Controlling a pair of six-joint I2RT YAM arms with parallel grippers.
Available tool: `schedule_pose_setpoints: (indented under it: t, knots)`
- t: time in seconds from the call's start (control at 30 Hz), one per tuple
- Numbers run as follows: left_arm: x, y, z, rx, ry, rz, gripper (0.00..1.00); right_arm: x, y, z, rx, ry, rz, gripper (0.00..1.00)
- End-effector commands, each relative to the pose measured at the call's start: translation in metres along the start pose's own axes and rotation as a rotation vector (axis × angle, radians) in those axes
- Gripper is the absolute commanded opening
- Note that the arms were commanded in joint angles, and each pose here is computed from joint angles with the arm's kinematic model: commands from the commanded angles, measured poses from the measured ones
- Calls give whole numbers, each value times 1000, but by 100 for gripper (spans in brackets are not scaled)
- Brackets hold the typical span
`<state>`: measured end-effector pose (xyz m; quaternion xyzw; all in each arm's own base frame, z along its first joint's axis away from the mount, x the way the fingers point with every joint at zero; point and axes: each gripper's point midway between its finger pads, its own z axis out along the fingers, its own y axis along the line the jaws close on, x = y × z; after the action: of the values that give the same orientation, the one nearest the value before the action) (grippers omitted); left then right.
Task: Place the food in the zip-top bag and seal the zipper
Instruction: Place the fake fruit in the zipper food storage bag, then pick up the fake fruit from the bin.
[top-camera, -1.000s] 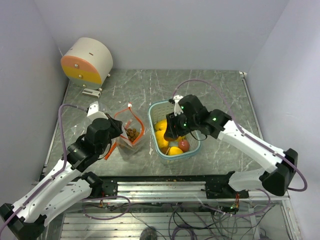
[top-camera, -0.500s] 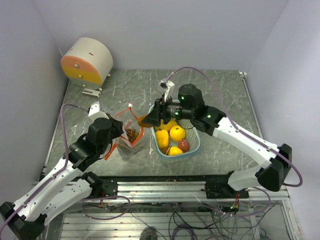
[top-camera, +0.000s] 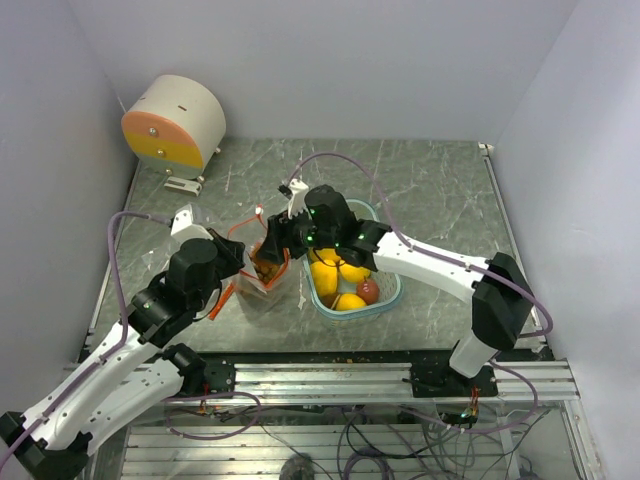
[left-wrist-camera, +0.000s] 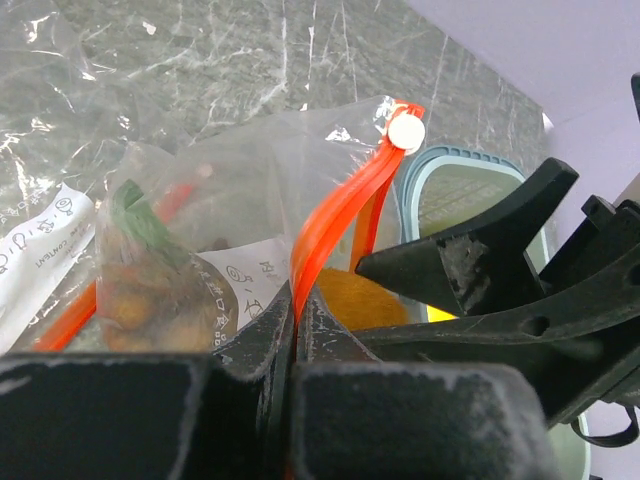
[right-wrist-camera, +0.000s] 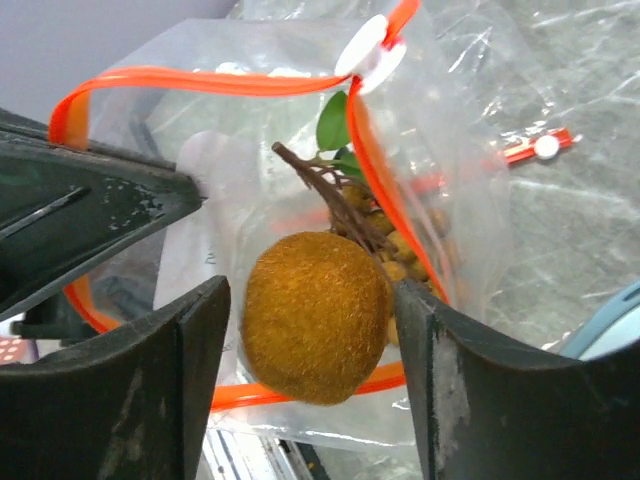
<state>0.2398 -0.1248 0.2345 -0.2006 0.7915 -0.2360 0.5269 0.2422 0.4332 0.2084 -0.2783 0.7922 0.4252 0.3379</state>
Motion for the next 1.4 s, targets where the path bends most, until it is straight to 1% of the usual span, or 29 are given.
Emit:
schedule_pose_setpoints:
  t: [0.0,0.03,0.1,0.13,0.23,0.27,0.33,0.43,0.5,0.6,0.73,0.9,1.07,1.13,1.2,1.27,1.37]
  knots:
    - [-3,-7,-4,32,2,-31,7,-33,-4,-2,59,-121,-37,73]
    - [-2,-7,-4,32,5,-31,7,-35,-3,-5,65,-126,-45,74]
    - [1,-5,-3,29,9,-33,7,-39,-3,-12,82,-141,-58,89]
    - [2,-5,-2,28,11,-34,7,-41,-3,-16,91,-148,-65,92]
    - [6,-4,0,27,19,-35,7,-45,-2,-36,122,-154,-75,95]
    - [7,-3,1,26,20,-35,7,-48,-3,-48,150,-166,-74,98]
    - [7,-4,1,28,22,-35,7,-40,-14,-69,241,-147,-53,100]
    - [6,-4,0,33,20,-35,7,-16,-40,-106,416,-71,-29,100]
    - [4,-5,-2,36,12,-35,7,8,-58,-128,531,14,-16,100]
    - [0,-7,-5,48,3,-38,7,45,-74,-153,631,168,-8,100]
    - [-4,-10,-10,68,-6,-46,7,86,-90,-167,712,331,3,96]
    - [-7,-11,-13,76,-6,-43,7,120,-119,-176,869,446,25,93]
    - [-9,-11,-14,76,-14,-35,7,143,-143,-172,973,505,19,91]
    - [-9,-11,-14,75,-14,-28,7,150,-149,-167,990,523,20,85]
    - [-8,-11,-12,70,-9,-18,7,156,-151,-160,979,541,32,76]
    - [-7,-11,-11,69,-4,-11,7,159,-152,-157,976,544,38,72]
    - [-5,-12,-8,72,1,-7,7,164,-157,-158,1001,555,46,70]
